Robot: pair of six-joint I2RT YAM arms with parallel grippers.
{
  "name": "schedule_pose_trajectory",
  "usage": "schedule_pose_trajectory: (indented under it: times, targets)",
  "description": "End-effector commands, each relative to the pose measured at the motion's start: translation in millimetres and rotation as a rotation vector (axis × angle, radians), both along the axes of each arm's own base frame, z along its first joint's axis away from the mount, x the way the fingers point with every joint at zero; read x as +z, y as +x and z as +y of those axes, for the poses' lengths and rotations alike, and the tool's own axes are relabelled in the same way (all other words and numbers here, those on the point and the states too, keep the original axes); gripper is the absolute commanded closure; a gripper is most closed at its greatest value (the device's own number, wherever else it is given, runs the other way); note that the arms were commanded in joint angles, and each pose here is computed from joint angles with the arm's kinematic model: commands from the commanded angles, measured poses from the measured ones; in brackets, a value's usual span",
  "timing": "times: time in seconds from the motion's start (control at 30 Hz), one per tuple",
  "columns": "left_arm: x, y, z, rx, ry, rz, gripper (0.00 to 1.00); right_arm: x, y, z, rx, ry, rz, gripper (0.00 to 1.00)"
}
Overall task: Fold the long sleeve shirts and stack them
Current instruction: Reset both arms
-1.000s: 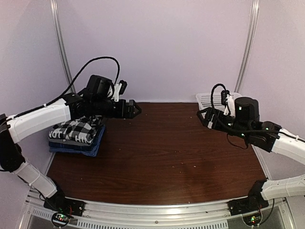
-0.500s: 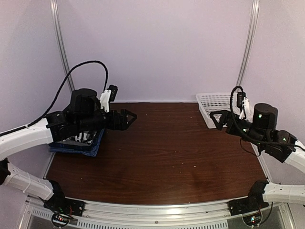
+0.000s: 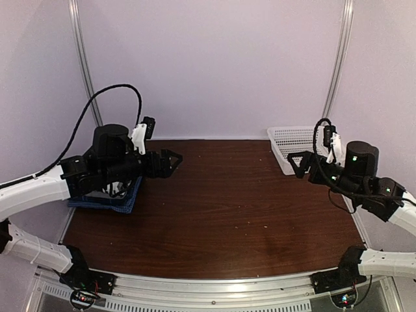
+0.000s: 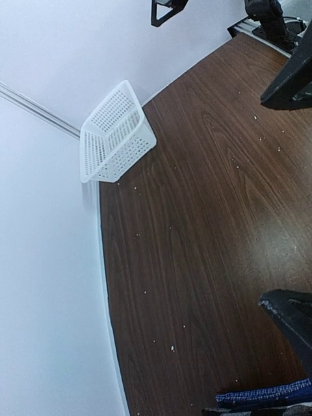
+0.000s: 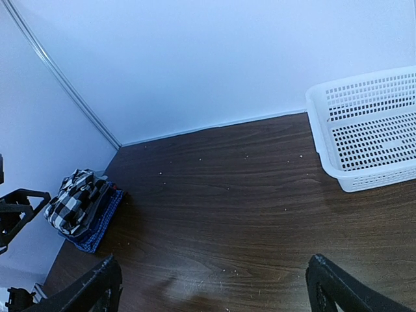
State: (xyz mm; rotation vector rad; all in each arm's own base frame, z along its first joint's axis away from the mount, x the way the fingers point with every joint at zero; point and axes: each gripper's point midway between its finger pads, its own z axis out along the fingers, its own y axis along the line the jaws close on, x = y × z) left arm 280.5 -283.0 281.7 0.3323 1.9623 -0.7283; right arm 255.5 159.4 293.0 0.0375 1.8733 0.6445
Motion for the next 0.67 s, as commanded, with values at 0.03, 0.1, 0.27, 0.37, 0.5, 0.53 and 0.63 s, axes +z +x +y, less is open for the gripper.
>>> schedule_pose_trajectory:
  times: [0.03, 0.1, 0.27, 0.37, 0.5, 0.53, 0.63]
  targets:
    - [11.9, 1.0, 7.0, 0.033, -0.025, -0.046, 0.02, 13.6, 2.9, -5.5, -0.028, 0.004, -0.041, 0.00]
    - [11.7, 0.7, 7.6, 0.035, -0.025, -0.047, 0.02, 12.0, 3.6, -4.5, -0.026, 0.000, -0.037, 0.00]
    - [13.1, 1.3, 8.7, 0.042, -0.027, -0.050, 0.02, 13.3, 3.6, -4.8, -0.028, 0.002, -0.039, 0.00]
    - [12.1, 1.8, 8.4, 0.043, -0.024, -0.049, 0.02, 14.4, 2.9, -5.7, -0.029, 0.002, -0.045, 0.00]
    - [11.5, 1.4, 8.9, 0.043, -0.023, -0.048, 0.02, 14.4, 3.2, -5.6, -0.028, -0.001, -0.044, 0.00]
    - [11.8, 1.6, 9.4, 0.045, -0.022, -0.049, 0.02, 13.7, 3.5, -5.3, -0.028, -0.003, -0.042, 0.00]
    - [10.5, 1.5, 9.9, 0.047, -0.018, -0.046, 0.02, 14.1, 3.8, -4.8, -0.028, -0.001, -0.042, 0.00]
